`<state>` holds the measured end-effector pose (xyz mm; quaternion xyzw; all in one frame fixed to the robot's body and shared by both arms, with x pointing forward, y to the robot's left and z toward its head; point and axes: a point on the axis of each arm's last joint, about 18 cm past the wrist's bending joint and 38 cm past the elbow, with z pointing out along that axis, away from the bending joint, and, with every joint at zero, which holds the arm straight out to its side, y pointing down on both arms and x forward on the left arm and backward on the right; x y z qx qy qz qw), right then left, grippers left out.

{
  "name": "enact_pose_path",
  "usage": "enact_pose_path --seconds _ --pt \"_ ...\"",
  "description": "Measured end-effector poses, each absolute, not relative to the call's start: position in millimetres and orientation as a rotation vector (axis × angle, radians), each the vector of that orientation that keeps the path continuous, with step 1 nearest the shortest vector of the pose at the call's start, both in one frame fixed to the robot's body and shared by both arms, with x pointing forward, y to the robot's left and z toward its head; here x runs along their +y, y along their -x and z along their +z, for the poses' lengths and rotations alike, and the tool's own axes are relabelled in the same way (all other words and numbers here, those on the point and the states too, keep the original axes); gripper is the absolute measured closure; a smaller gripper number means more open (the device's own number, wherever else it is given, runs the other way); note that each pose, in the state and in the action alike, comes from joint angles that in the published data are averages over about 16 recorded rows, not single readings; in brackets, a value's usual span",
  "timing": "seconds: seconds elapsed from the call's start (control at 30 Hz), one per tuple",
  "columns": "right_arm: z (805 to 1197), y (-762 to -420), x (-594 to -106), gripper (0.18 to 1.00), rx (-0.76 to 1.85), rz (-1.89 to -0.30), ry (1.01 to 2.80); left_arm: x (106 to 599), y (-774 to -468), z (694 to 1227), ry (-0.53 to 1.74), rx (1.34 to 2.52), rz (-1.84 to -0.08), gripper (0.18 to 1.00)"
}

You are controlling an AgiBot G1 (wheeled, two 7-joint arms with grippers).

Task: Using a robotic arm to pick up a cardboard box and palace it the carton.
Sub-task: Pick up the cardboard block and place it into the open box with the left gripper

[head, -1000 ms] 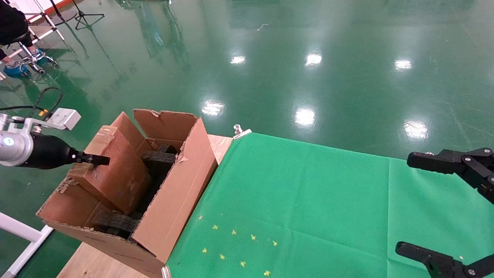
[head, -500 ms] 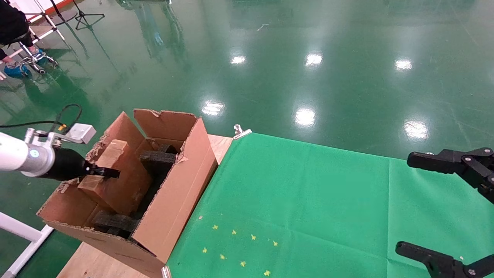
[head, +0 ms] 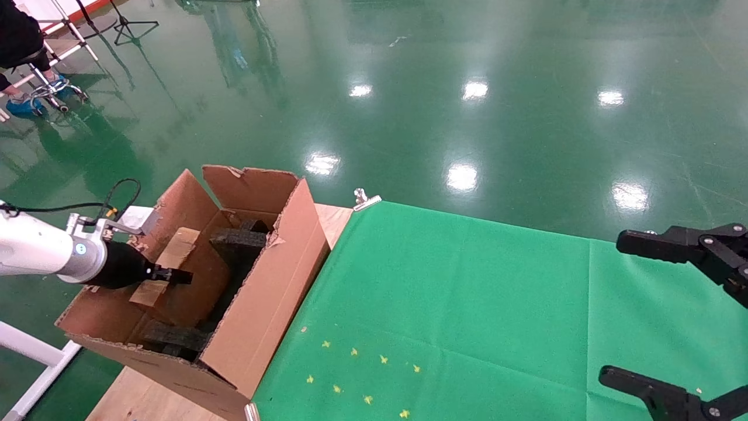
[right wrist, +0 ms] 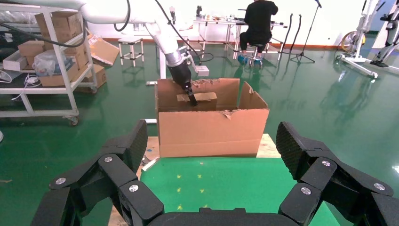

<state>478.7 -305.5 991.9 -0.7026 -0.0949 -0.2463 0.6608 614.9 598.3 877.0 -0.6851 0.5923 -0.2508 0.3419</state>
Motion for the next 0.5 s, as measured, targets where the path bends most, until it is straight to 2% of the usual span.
enact_pose_path --seconds 0.5 --pt "991.9 -478.7 -305.5 0.178 -0.215 -0.557 1.589 592.4 -624.4 856.6 1.845 1.51 -0.612 0.942"
